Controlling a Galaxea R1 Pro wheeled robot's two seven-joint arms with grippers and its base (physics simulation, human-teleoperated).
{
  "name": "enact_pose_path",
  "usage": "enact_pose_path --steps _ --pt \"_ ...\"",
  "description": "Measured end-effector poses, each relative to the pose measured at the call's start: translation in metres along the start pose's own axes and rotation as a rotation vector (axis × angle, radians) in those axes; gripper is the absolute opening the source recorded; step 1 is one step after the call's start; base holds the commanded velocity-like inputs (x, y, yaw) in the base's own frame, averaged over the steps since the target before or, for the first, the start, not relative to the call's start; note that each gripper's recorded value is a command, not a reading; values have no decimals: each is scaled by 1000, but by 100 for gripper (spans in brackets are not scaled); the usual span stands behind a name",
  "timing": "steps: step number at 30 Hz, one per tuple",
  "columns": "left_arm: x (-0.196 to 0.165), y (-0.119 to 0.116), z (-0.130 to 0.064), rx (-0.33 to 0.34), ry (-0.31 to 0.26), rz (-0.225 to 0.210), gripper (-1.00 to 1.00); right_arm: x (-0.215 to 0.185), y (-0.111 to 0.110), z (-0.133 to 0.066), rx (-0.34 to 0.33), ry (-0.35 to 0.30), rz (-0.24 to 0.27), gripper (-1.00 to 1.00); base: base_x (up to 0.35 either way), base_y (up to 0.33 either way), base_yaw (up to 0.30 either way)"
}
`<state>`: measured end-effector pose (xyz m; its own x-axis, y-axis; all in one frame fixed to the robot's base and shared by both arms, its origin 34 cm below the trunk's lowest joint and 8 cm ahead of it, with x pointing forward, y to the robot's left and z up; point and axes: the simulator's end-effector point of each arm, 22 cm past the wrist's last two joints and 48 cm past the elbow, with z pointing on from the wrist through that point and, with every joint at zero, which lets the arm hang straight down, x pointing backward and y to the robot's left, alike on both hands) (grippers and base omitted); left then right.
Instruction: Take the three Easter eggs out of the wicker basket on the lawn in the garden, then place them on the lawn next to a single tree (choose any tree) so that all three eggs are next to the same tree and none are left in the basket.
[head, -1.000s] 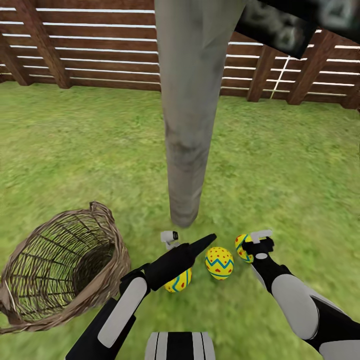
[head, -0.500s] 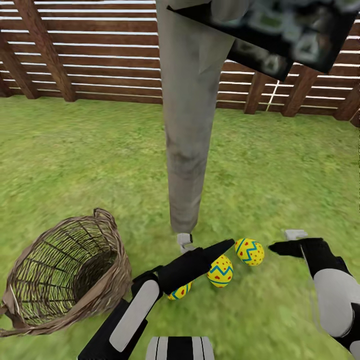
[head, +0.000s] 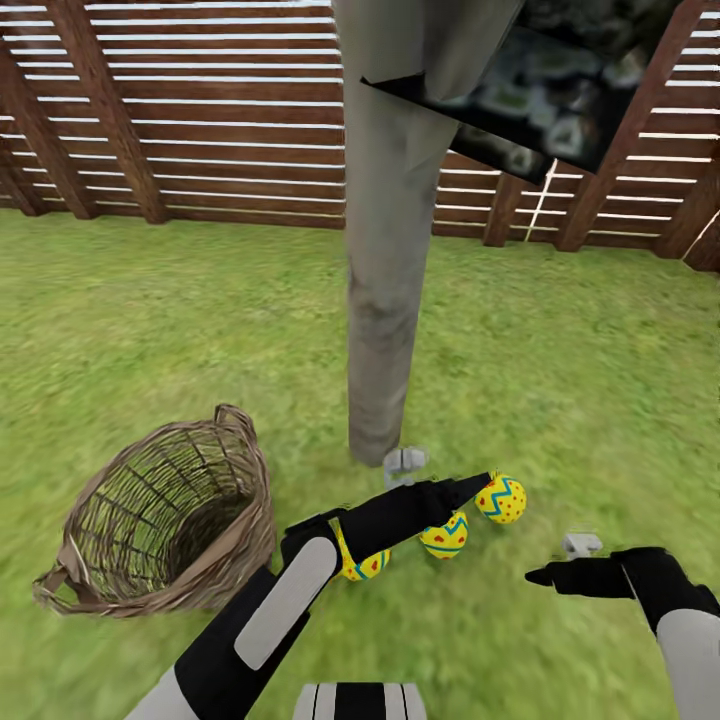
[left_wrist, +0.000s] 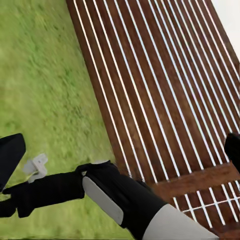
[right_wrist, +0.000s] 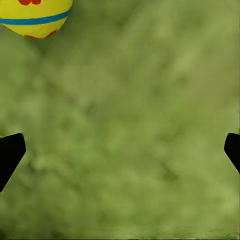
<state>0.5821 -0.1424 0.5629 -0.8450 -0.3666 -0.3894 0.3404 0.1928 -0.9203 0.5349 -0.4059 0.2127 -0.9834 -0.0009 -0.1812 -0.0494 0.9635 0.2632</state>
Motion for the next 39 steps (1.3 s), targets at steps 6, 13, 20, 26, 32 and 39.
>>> enact_pose_path --steps 6,13,20,26,32,39 --pt "70 44 -26 -160 122 -6 100 49 15 15 -47 31 -41 100 -301 175 0" --pt "92 116 -97 -345 198 36 100 71 9 20 15 -2 -102 100 -59 38 0" --pt "103 153 -126 -441 232 39 100 66 14 24 50 -50 -149 100 -1 1 0" --pt "125 180 -156 -512 269 9 100 59 16 23 41 -55 -144 100 0 0 0" --pt "132 195 -176 -557 281 2 100 51 22 18 32 -72 -148 100 0 0 0" --pt "127 197 -182 -576 275 11 100 42 24 8 33 -98 -154 100 0 0 0"
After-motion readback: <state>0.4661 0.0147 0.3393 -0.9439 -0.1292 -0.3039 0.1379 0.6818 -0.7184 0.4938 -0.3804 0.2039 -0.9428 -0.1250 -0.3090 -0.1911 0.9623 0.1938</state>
